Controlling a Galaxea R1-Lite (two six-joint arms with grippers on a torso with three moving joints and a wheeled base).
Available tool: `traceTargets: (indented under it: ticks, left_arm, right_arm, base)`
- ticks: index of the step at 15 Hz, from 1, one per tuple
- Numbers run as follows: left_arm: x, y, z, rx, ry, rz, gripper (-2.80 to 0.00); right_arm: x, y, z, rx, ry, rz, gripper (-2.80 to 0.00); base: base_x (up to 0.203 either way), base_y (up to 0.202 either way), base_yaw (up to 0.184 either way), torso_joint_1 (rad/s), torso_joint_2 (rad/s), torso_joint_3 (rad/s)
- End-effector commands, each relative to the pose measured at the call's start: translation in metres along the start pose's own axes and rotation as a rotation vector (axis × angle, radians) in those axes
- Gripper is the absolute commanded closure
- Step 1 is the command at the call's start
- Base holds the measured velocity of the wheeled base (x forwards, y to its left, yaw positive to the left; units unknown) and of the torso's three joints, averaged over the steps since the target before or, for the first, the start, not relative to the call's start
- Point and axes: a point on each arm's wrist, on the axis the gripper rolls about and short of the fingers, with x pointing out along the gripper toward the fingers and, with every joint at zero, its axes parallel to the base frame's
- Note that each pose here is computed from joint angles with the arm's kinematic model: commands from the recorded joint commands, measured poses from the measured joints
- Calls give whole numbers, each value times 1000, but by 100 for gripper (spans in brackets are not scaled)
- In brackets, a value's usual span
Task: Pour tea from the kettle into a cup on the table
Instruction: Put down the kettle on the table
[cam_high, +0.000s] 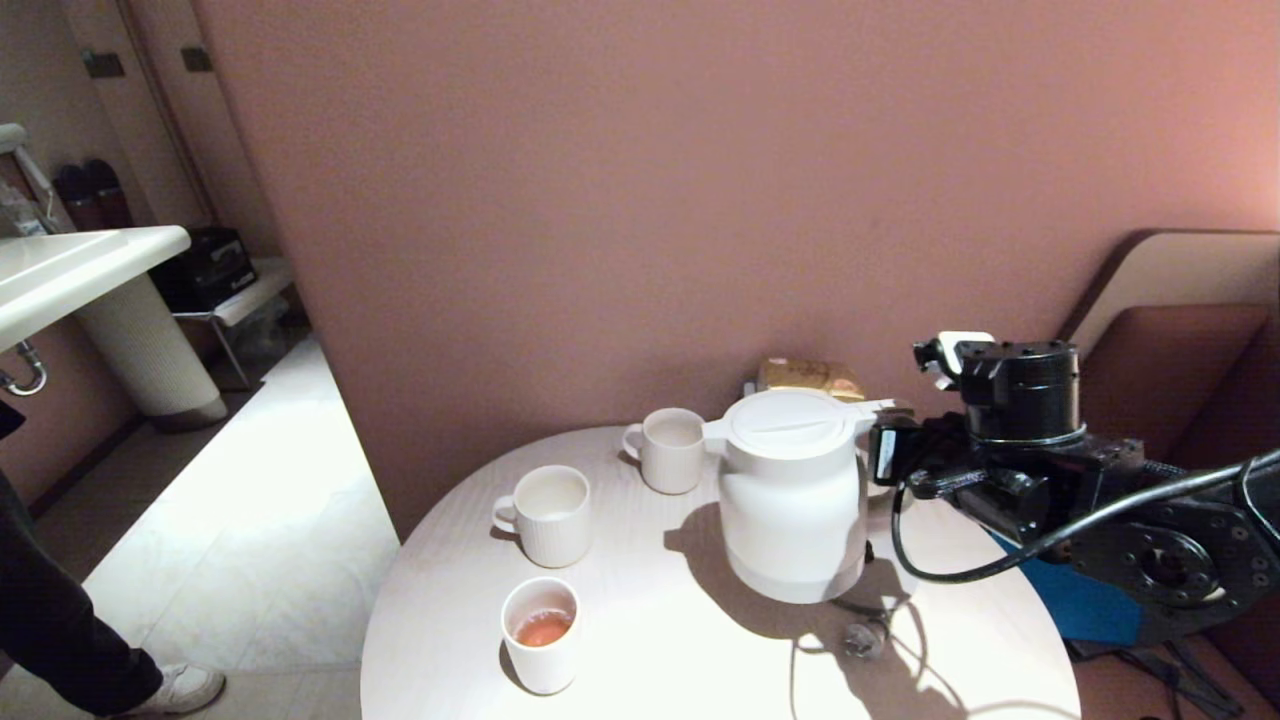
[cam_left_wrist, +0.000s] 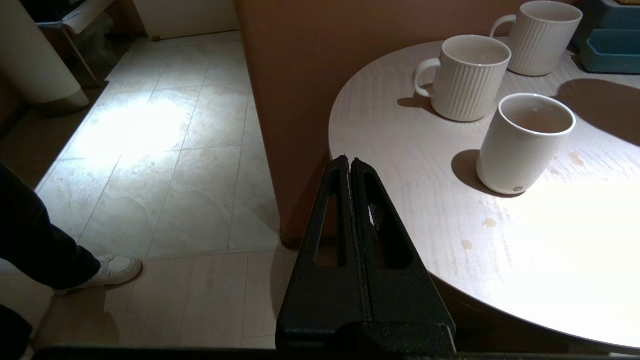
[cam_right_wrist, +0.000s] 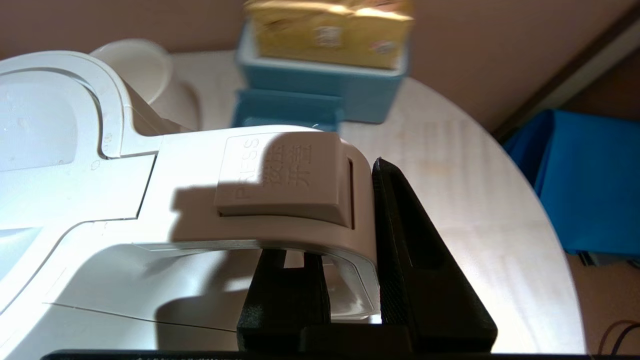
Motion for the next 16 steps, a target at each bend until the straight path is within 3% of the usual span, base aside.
traceTargets:
  ticks: [1,10,16]
  left_arm:
    - [0,0,0,0,2,0,0]
    - [0,0,0,0,1,0,0]
    - [0,0,0,0,1,0,0]
  right_arm:
    - [1,-13,-1,21,-9,-20,0]
    - [33,-85,-25,104,23,-97,0]
    - [46,-93,-45,94,17,-103,0]
  base:
    - [0,0,0,0,0,0]
    - [0,0,0,0,0,0]
    - [0,0,0,0,0,0]
